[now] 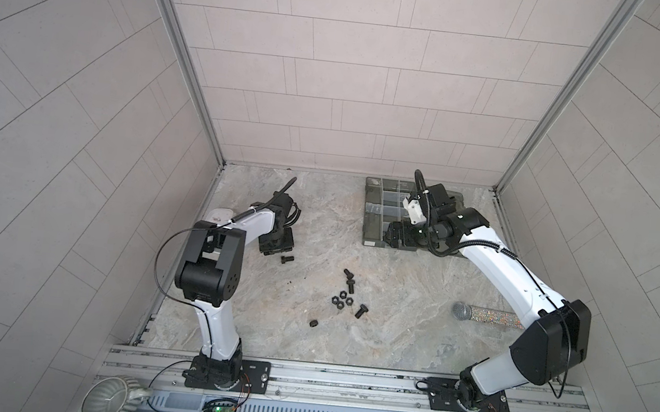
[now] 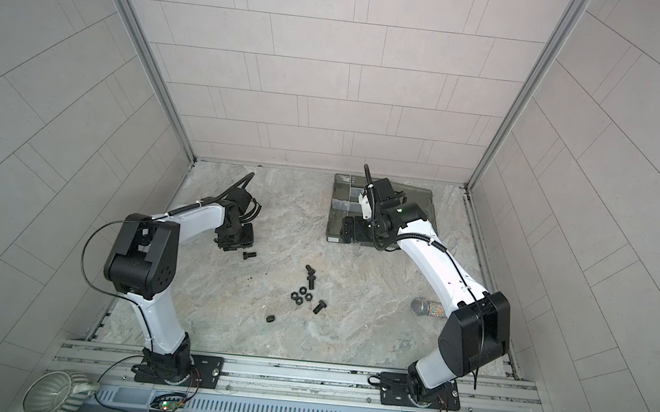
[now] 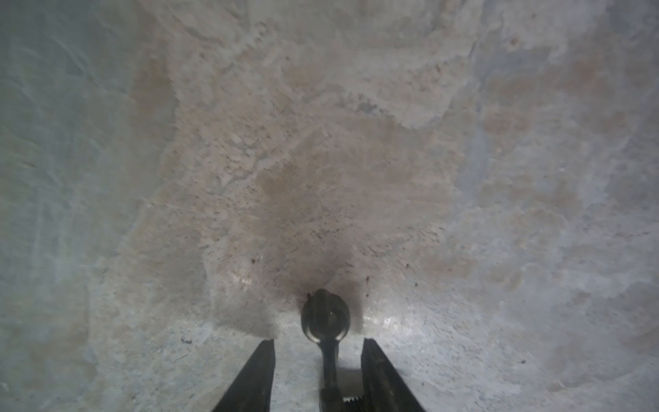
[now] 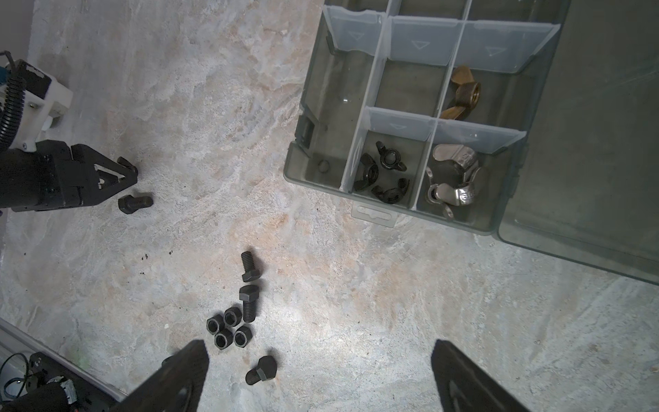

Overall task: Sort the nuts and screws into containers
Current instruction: 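Lower the left gripper onto another black wing nut while the right gripper nears the box, then close the left gripper on the black wing nut and lift it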

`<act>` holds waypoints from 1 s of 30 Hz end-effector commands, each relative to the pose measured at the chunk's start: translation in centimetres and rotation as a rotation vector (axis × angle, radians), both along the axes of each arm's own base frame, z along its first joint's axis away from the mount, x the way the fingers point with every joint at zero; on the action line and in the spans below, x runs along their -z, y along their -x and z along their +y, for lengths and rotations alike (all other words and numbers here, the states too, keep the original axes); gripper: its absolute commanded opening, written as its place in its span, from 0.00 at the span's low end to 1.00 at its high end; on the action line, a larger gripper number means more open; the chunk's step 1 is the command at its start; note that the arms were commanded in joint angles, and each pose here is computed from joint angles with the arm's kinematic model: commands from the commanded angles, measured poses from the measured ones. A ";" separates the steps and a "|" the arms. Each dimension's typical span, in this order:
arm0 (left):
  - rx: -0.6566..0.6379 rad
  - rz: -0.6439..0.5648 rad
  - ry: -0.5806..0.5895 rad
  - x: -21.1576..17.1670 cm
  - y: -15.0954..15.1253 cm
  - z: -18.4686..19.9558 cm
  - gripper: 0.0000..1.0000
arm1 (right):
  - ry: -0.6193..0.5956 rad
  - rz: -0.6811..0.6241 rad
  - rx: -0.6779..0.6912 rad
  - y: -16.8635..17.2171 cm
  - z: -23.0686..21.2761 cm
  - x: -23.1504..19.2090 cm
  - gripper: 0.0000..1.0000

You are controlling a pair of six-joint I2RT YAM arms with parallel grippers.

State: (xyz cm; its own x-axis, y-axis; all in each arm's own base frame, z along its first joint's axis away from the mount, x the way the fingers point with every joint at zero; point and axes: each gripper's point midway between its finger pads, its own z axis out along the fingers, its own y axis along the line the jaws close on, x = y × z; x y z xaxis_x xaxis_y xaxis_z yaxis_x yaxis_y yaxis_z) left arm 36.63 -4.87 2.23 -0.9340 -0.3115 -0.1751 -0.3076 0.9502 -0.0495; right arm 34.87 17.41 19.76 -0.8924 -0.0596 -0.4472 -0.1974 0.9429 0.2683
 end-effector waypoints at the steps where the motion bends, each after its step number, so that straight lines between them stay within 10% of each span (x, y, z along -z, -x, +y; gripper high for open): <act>1: 0.007 -0.009 0.001 -0.4 -0.9 0.1 0.43 | 0.009 0.007 -0.004 0.0 0.1 -0.3 0.99; 30: 0.037 0.071 -0.022 1.5 -0.7 0.2 0.30 | 0.026 0.046 -0.012 0.0 0.2 0.4 0.99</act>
